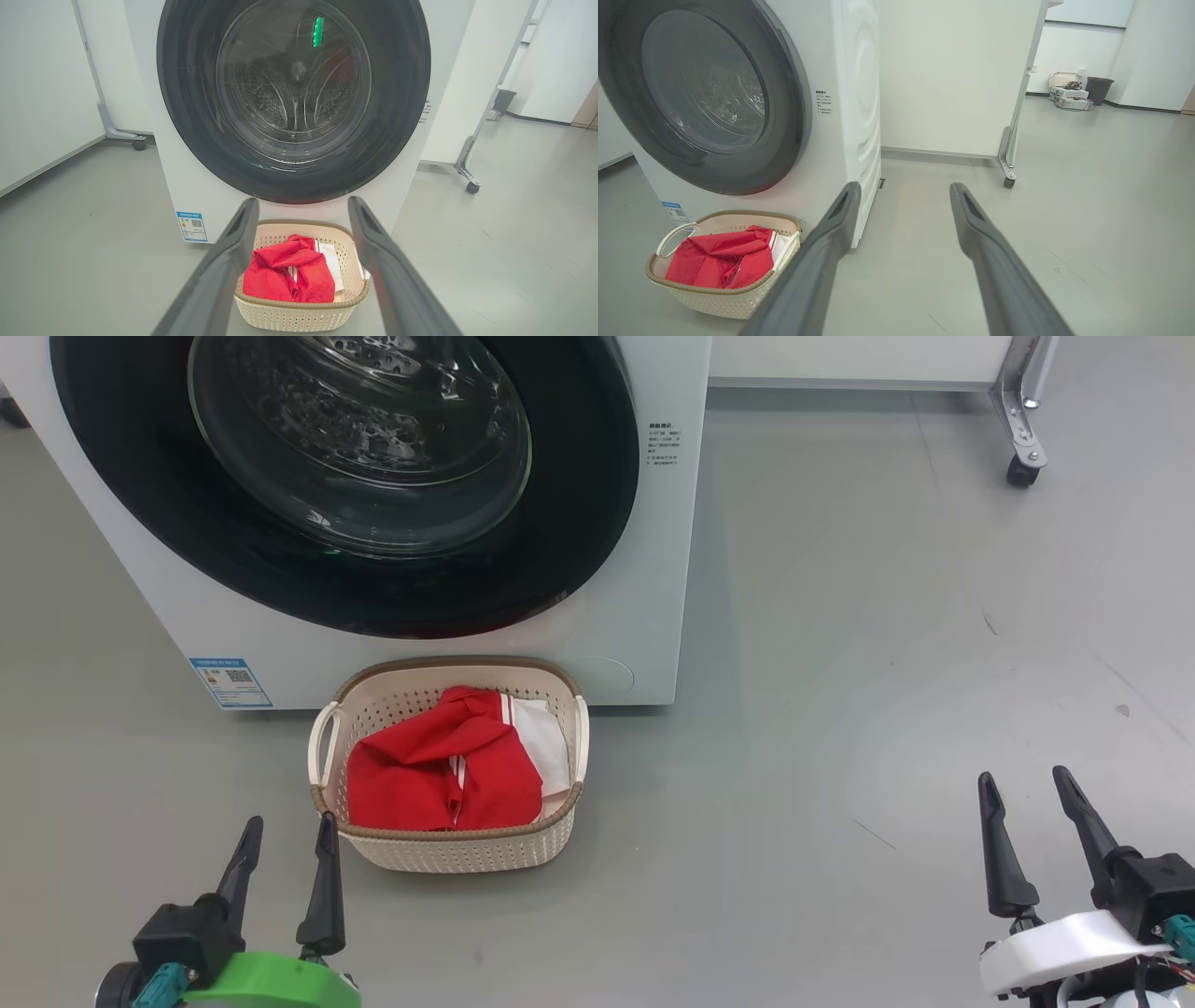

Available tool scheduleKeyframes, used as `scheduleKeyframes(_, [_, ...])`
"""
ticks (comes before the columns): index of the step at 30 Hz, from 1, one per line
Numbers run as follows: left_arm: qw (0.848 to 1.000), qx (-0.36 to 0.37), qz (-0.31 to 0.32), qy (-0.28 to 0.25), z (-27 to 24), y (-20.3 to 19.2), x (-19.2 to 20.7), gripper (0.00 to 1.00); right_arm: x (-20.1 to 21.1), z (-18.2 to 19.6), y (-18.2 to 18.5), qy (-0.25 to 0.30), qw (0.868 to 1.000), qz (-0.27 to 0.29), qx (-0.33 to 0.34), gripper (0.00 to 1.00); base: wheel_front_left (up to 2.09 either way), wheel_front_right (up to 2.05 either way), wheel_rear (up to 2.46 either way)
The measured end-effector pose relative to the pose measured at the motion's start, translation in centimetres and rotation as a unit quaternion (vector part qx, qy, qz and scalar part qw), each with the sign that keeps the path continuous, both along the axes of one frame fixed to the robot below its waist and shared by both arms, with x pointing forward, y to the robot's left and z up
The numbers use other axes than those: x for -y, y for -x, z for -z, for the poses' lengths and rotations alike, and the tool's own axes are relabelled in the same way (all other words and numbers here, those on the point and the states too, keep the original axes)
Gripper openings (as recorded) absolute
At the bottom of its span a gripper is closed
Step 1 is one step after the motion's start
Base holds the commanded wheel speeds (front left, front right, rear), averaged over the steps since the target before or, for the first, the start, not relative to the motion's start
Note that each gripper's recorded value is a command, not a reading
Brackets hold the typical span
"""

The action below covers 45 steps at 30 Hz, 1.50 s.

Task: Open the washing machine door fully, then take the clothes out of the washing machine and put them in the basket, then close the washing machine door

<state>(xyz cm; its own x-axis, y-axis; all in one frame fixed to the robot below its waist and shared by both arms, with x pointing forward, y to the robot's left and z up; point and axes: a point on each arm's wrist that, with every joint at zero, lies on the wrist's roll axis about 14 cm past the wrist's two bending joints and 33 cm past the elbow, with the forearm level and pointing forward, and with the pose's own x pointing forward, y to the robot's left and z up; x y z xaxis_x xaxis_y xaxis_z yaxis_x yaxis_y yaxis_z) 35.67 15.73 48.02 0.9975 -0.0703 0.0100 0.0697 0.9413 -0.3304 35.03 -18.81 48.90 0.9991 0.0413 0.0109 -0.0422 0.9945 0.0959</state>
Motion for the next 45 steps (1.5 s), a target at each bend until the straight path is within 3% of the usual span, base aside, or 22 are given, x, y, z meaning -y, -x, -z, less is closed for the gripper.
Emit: scheduleKeyframes(45, [1.0,-0.001,0.003,0.004,0.11,0.39,0.12,1.0,-0.11,-0.09,0.16,0.0,1.0,-0.003,0.004,1.0,0.0,0.0,0.0])
